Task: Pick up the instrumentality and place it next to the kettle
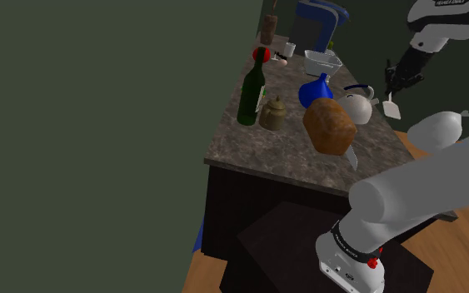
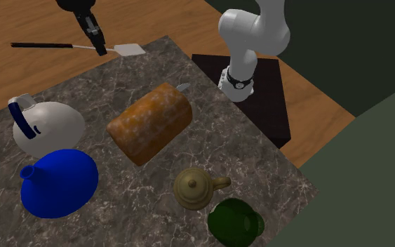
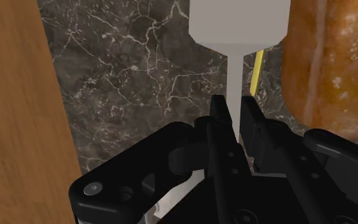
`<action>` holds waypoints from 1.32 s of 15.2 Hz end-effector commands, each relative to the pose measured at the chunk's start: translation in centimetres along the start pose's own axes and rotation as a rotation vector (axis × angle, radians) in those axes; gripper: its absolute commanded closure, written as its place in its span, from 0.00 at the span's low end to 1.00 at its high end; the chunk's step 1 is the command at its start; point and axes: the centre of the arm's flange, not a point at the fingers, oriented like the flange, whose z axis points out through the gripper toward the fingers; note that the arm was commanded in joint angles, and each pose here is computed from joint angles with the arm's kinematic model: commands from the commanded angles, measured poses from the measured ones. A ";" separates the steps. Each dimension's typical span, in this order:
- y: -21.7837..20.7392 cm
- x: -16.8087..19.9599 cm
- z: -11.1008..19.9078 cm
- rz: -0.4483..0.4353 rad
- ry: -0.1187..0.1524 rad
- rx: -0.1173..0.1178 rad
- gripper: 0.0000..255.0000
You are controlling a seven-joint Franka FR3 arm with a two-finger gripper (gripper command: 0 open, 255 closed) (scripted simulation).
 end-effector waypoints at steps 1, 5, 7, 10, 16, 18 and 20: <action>2.4 0.9 0.0 -0.002 0.000 -0.001 1.00; 7.2 3.0 0.1 -0.002 0.000 -0.001 1.00; 9.6 4.1 0.2 -0.002 0.000 -0.001 1.00; 13.2 5.7 0.3 -0.002 0.000 -0.001 1.00; 20.9 9.1 0.5 -0.002 0.000 -0.001 1.00; 20.9 9.1 1.6 -0.002 0.000 -0.001 1.00; 20.9 9.0 2.6 -0.002 0.000 -0.001 1.00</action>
